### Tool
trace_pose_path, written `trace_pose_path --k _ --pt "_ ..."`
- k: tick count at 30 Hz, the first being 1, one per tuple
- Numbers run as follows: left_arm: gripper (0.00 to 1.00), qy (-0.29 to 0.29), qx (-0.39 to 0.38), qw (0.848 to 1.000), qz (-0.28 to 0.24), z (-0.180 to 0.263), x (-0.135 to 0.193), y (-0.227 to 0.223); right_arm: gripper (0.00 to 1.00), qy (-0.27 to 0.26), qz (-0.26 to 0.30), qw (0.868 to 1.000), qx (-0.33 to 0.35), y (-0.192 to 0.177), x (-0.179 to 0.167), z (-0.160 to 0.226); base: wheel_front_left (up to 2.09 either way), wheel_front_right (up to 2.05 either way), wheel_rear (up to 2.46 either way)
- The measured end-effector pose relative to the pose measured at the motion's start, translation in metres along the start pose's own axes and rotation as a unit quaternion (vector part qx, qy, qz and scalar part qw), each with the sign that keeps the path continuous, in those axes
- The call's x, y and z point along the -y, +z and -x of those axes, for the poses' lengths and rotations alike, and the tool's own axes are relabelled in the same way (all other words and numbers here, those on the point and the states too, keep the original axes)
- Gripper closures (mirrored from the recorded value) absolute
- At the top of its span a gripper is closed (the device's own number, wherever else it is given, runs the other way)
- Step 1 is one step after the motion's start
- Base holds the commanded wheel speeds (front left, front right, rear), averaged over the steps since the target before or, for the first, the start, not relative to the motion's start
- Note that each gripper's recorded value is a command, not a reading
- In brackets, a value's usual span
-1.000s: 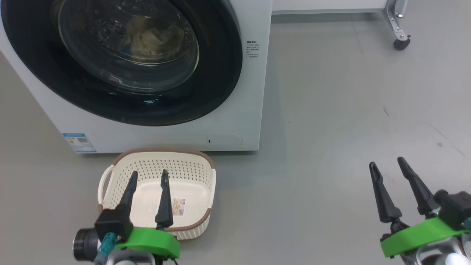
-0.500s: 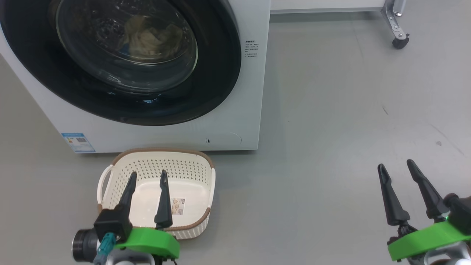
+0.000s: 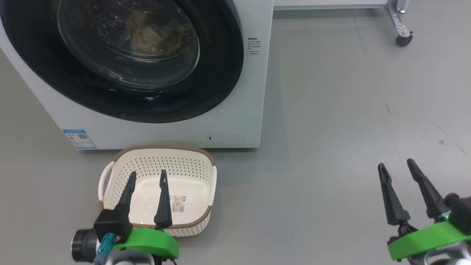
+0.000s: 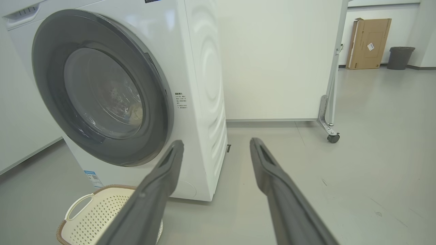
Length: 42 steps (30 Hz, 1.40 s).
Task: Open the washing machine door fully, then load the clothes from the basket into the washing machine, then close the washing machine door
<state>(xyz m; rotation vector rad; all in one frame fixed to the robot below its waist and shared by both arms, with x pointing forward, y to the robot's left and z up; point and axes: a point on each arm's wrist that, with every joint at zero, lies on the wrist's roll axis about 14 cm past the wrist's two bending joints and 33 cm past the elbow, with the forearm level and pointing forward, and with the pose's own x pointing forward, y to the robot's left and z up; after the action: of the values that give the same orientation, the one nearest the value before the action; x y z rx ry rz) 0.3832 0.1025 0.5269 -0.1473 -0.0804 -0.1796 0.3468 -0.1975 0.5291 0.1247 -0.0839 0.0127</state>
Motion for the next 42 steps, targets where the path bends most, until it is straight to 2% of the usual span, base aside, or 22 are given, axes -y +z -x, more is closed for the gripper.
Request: trace_pose_path --k 10,11,18,31,42 --pt "0.00 0.004 0.001 1.000 -0.002 0.002 -0.001 0.001 0.00 0.005 0.000 1.000 0.001 0.001 -0.003 -0.002 0.00 0.00 0.00" --pt "1.00 0.004 -0.004 1.000 -0.002 0.002 -0.001 -0.002 1.00 0.004 -0.001 1.000 -0.004 -0.002 -0.003 -0.001 0.00 0.00 0.00" --pt "1.00 0.022 -0.087 0.996 0.009 0.030 -0.006 -0.054 1.00 -0.004 -0.023 0.997 -0.072 -0.046 -0.003 0.015 0.00 0.00 0.00" --pt "1.00 0.043 -0.101 0.991 0.081 0.029 -0.016 -0.056 1.00 -0.019 -0.101 0.992 -0.072 -0.048 -0.001 0.014 0.00 0.00 0.00" --pt "1.00 0.062 -0.113 0.981 0.142 0.029 -0.024 -0.059 1.00 -0.030 -0.164 0.983 -0.076 -0.052 0.001 0.013 0.00 0.00 0.00"
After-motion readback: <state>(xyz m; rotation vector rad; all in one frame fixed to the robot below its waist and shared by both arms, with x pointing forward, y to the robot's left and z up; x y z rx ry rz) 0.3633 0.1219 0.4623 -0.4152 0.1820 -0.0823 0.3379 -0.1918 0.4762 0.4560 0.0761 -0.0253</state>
